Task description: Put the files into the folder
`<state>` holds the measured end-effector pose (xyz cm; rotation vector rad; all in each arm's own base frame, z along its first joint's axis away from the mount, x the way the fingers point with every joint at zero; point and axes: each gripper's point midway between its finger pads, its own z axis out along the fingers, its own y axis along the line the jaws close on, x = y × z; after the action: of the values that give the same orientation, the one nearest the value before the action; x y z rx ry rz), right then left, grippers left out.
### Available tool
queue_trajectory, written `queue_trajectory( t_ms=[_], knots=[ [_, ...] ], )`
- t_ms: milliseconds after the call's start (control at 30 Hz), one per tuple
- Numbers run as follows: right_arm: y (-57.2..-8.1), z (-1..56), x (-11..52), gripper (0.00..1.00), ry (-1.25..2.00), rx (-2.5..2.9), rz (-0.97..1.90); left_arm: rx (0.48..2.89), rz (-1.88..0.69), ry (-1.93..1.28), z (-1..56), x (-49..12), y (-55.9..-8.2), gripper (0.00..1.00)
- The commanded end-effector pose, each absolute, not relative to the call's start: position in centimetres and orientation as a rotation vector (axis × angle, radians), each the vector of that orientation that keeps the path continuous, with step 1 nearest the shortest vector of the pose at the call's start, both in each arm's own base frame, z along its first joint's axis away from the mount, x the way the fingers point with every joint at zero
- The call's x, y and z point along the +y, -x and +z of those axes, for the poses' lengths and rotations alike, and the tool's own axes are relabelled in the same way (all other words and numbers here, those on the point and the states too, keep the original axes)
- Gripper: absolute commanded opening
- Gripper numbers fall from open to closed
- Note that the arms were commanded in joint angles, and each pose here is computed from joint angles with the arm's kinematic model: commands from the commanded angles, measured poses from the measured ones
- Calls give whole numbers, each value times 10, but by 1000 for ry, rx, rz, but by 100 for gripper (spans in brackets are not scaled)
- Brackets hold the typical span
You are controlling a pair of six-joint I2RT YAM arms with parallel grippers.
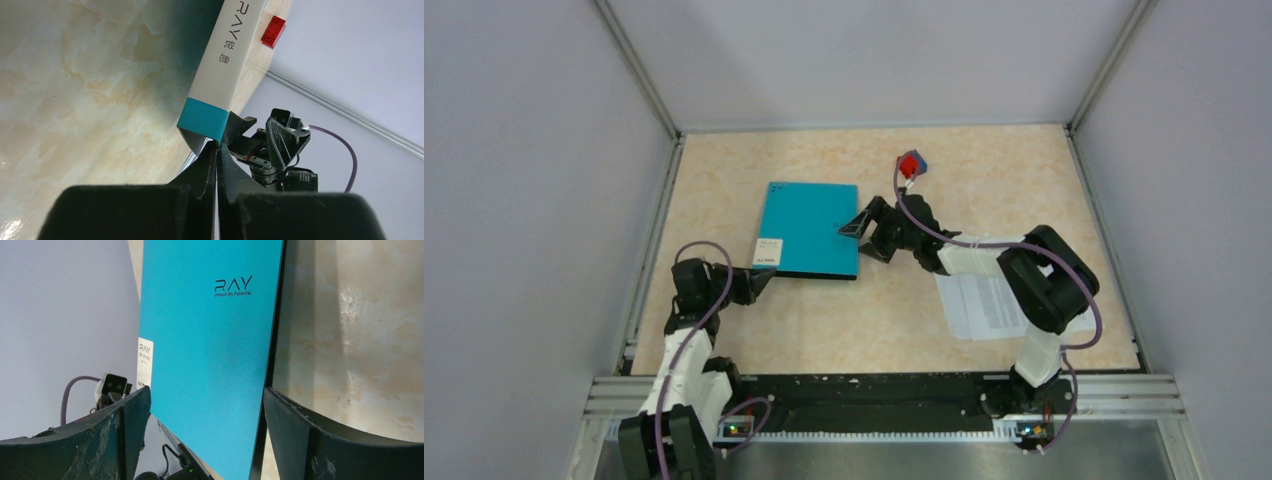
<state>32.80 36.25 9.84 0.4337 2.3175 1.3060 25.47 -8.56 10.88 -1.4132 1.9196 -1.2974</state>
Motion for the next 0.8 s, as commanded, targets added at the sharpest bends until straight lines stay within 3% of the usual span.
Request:
queue_trajectory(
  t_ms=[0, 367, 767],
  knots=[
    [-331, 133, 379, 81, -402, 2210, 1462, 1888, -1383, 1292, 135, -92, -260, 0],
    [-328, 118, 361, 81, -451, 2236, 1375, 1867, -1372, 1279, 141, -90, -262, 0],
    [-330, 146, 373, 81, -416, 2162, 1517, 1906, -1361, 1301, 131, -92, -257, 0]
  ],
)
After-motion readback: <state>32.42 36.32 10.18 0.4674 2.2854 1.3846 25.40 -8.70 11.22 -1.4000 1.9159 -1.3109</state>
